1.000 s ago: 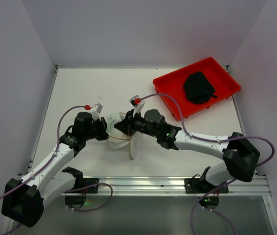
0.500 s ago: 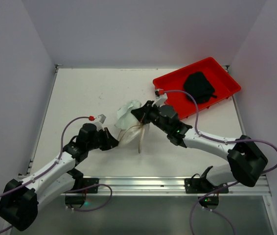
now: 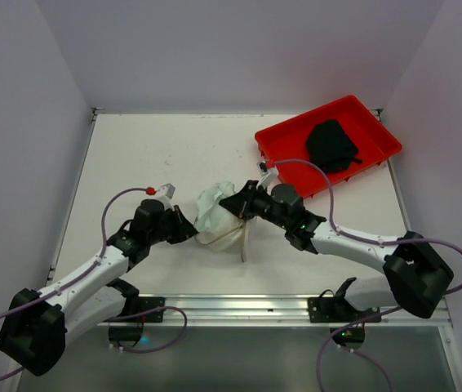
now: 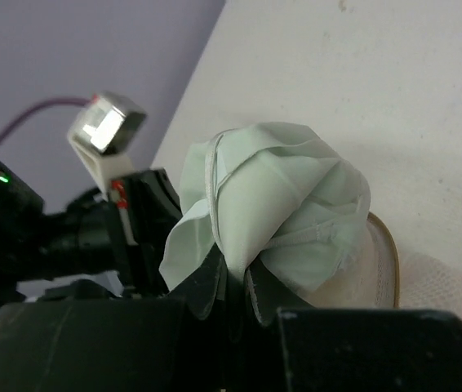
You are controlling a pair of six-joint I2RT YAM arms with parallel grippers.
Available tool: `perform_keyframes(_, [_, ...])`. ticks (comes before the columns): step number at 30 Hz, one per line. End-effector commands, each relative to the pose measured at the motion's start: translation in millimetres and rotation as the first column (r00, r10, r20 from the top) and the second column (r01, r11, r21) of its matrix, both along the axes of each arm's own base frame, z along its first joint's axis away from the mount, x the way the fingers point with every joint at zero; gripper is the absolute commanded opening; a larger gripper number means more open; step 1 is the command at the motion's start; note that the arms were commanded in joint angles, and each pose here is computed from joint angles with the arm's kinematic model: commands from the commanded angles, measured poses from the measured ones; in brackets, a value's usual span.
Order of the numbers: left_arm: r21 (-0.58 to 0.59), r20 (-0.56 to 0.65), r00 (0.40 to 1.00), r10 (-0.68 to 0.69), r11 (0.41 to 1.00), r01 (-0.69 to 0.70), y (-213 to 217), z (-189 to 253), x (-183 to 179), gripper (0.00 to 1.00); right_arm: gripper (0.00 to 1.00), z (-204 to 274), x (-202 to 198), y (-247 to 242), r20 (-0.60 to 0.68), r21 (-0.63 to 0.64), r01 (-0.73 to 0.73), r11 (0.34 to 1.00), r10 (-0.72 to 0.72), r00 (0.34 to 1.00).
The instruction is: Unzip the laundry bag and remove the bra
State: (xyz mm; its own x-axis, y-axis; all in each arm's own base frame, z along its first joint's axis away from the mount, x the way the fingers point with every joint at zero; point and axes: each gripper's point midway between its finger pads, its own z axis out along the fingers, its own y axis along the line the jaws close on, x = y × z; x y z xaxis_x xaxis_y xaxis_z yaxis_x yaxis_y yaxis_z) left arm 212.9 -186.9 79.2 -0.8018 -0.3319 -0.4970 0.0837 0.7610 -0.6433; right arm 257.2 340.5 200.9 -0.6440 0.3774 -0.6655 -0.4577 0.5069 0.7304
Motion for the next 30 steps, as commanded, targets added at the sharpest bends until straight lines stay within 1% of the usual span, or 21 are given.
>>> perform_keyframes(1, [0.038, 0.104, 0.994, 0.03, 0.999, -0.034, 2, 27, 25, 0.0, 0.04, -32, -23, 11, -0.037, -0.107, -0.151, 0.983, 0.148, 0.988])
perform_keyframes(2, [0.047, 0.115, 0.993, 0.041, 0.998, -0.046, 4, 28, 28, 0.0, 0.04, -49, -29, 12, -0.068, -0.181, -0.189, 0.965, 0.179, 0.982])
perform_keyframes(3, [0.05, 0.129, 0.991, 0.041, 0.998, -0.048, 4, 32, 31, 0.0, 0.08, -60, -33, 11, -0.089, -0.222, -0.211, 0.952, 0.196, 0.977])
perform_keyframes(5, [0.062, 0.135, 0.99, 0.044, 0.997, -0.052, 4, 32, 35, 0.0, 0.11, -77, -43, 10, -0.132, -0.306, -0.253, 0.918, 0.222, 0.966])
perform_keyframes(6, [0.065, 0.14, 0.989, 0.038, 0.997, -0.048, 4, 32, 35, 0.0, 0.17, -86, -46, 9, -0.148, -0.332, -0.266, 0.905, 0.229, 0.962])
perform_keyframes(8, [0.061, 0.148, 0.988, 0.035, 0.997, -0.044, 2, 33, 37, 0.0, 0.23, -96, -54, 7, -0.181, -0.385, -0.303, 0.872, 0.251, 0.951])
perform_keyframes(9, [0.061, 0.149, 0.989, 0.026, 0.998, -0.035, 1, 32, 37, 0.0, 0.32, -104, -56, 6, -0.204, -0.413, -0.317, 0.854, 0.253, 0.946])
perform_keyframes(10, [0.056, 0.155, 0.988, 0.017, 0.998, -0.026, -1, 33, 38, 0.0, 0.36, -100, -53, 8, -0.198, -0.434, -0.303, 0.848, 0.239, 0.951])
perform_keyframes(11, [0.056, 0.156, 0.988, 0.009, 0.998, -0.018, -2, 33, 37, 0.0, 0.41, -108, -57, 1, -0.235, -0.476, -0.317, 0.821, 0.228, 0.945])
perform_keyframes(12, [0.057, 0.159, 0.987, 0.001, 0.998, -0.01, -3, 33, 37, 0.0, 0.5, -106, -57, 1, -0.235, -0.491, -0.316, 0.812, 0.226, 0.945])
perform_keyframes(14, [0.06, 0.167, 0.986, -0.021, 0.998, 0.011, -4, 33, 36, 0.0, 0.58, -95, -52, 4, -0.211, -0.513, -0.304, 0.803, 0.225, 0.951])
perform_keyframes(16, [0.061, 0.172, 0.984, -0.034, 0.998, 0.024, -6, 34, 36, 0.0, 0.6, -84, -46, 12, -0.186, -0.509, -0.305, 0.805, 0.243, 0.952])
perform_keyframes(21, [0.058, 0.185, 0.981, -0.054, 0.997, 0.044, -8, 39, 34, 0.0, 0.59, -89, -36, 29, -0.19, -0.521, -0.33, 0.787, 0.27, 0.944])
perform_keyframes(25, [0.062, 0.183, 0.982, -0.052, 0.997, 0.041, -5, 38, 31, 0.0, 0.53, -108, -34, 35, -0.229, -0.534, -0.355, 0.768, 0.273, 0.934])
perform_keyframes(28, [0.076, 0.187, 0.981, -0.045, 0.997, 0.031, -1, 37, 29, 0.0, 0.36, -114, -37, 35, -0.246, -0.532, -0.37, 0.762, 0.279, 0.928])
perform_keyframes(29, [0.082, 0.187, 0.982, -0.039, 0.996, 0.024, 1, 36, 29, 0.0, 0.2, -108, -36, 35, -0.237, -0.526, -0.366, 0.767, 0.281, 0.93])
perform_keyframes(30, [0.091, 0.183, 0.982, -0.036, 0.996, 0.02, 3, 35, 28, 0.0, 0.12, -102, -37, 35, -0.227, -0.524, -0.364, 0.77, 0.286, 0.931])
